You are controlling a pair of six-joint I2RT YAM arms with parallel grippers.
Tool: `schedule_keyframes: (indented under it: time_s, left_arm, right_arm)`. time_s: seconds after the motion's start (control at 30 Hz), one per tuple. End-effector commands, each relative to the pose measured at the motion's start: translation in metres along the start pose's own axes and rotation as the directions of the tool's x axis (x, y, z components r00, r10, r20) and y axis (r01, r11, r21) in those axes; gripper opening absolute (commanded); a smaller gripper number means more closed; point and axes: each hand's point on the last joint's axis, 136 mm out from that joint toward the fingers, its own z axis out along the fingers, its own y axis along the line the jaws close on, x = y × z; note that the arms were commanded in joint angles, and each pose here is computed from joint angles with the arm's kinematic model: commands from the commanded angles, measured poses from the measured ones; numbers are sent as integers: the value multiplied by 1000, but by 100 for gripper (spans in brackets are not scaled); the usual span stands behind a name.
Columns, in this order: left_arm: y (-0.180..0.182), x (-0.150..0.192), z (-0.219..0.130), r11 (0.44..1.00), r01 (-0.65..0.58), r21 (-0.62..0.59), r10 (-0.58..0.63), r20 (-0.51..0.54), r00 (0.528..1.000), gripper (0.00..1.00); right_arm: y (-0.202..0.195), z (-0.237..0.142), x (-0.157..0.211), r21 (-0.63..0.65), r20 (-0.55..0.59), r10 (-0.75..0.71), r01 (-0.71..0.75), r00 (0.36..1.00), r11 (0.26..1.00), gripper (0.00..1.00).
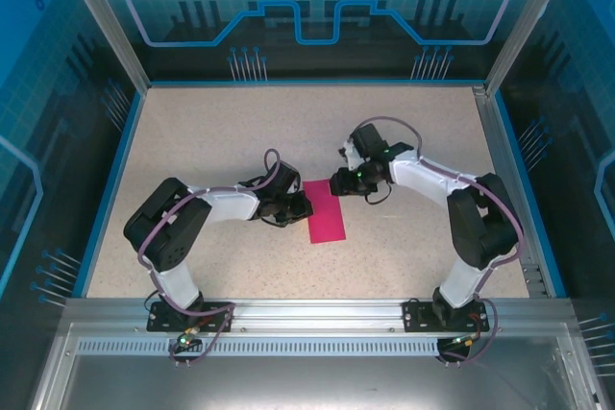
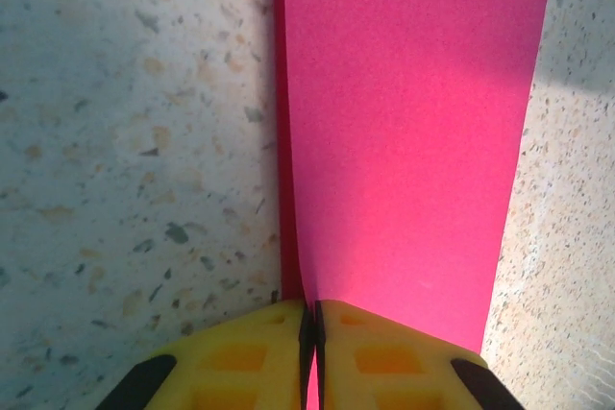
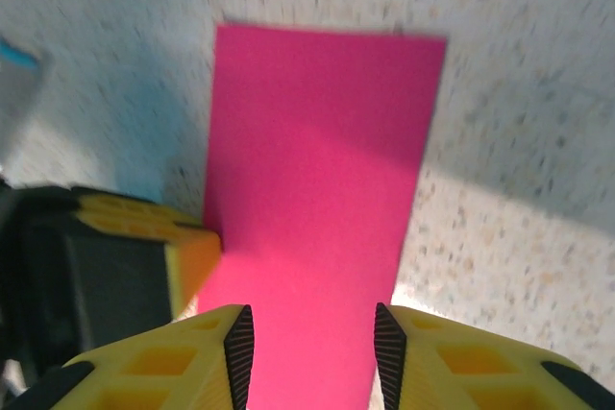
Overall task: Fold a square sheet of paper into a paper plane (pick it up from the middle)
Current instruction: Fold the triangle a second time at the center of the table.
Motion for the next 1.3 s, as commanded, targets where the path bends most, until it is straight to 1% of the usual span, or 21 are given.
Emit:
schedule_keyframes:
  time_s: [0.0, 0.17, 0.4, 0.67, 0.97, 1.27]
  left_arm:
    - [9, 17, -6, 999, 16, -44, -18, -52, 998, 15]
    - [7, 16, -6, 999, 20, -35, -22, -53, 998, 15]
    - [-3, 15, -10, 1000, 22, 2, -22, -49, 999, 15]
    - [-12, 11, -14, 999, 22, 34, -20, -41, 999, 15]
    - [-12, 17, -7, 996, 53, 70, -49, -64, 997, 18]
    - [-18, 17, -6, 992, 74, 105, -67, -72, 995, 23]
  right_arm:
    - [-11, 3, 23, 113, -29, -39, 42, 999, 993, 41]
    - [-4, 12, 43, 165, -64, -108, 117, 992, 979, 40]
    - [14, 24, 59, 146, -95, -182, 195, 979, 970, 40]
    - [17, 37, 68, 97, -123, -176, 188, 977, 977, 40]
    - [7, 54, 81, 108, -178, -135, 156, 975, 982, 40]
    - [8, 51, 79, 84, -162, -126, 141, 979, 986, 40]
